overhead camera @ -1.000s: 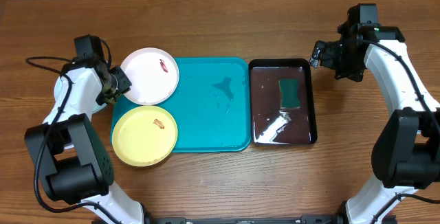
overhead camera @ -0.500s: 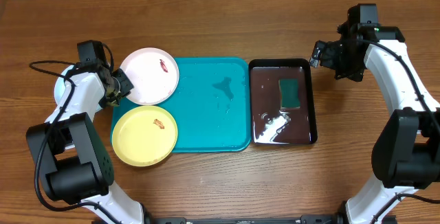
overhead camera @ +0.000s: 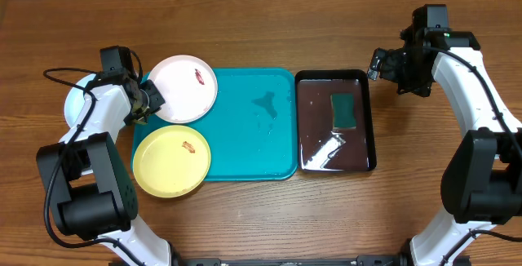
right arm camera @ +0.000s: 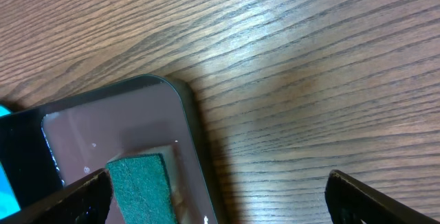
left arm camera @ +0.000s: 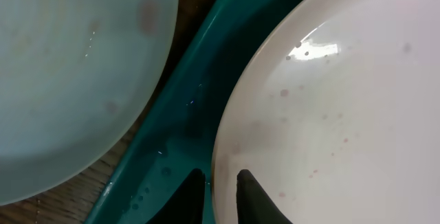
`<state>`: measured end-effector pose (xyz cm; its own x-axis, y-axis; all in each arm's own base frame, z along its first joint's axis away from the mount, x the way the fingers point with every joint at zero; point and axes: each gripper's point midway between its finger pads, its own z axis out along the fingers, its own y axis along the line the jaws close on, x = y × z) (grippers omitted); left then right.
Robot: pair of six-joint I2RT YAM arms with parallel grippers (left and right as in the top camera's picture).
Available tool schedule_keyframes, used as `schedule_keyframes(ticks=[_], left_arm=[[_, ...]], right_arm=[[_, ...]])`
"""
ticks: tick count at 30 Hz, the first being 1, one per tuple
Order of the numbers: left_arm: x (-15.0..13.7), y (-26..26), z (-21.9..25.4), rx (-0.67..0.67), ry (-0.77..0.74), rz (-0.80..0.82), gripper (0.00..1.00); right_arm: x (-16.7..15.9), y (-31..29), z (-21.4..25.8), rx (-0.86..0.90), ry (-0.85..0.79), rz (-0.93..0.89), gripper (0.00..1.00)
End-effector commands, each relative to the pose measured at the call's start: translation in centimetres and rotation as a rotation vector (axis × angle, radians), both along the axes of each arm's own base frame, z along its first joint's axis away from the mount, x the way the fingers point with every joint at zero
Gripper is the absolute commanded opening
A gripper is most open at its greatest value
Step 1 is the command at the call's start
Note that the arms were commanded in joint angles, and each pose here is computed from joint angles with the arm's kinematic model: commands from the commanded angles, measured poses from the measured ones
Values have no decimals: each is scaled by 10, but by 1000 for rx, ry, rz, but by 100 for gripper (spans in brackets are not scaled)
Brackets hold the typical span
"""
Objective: Clean dirty plates on tray and stack at the side
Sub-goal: 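Slide the pink plate right to the teal tray's center with left gripper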
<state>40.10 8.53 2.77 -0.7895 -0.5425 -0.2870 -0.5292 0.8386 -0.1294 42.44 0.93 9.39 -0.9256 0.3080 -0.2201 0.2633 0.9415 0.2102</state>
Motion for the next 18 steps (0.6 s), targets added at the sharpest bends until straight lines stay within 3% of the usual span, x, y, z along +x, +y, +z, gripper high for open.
schedule_keyframes(ticks=[1,13,18], left_arm=[[-6,-4,-12,-18,31,6,19],[-4,-5,-12,-10,27,3,14],[-5,-5,-12,-11,32,3,16]], right_arm=[[5,0,6,5,-21,-4,100],[5,0,6,5,-21,-4,100],[5,0,6,5,-21,-4,100]])
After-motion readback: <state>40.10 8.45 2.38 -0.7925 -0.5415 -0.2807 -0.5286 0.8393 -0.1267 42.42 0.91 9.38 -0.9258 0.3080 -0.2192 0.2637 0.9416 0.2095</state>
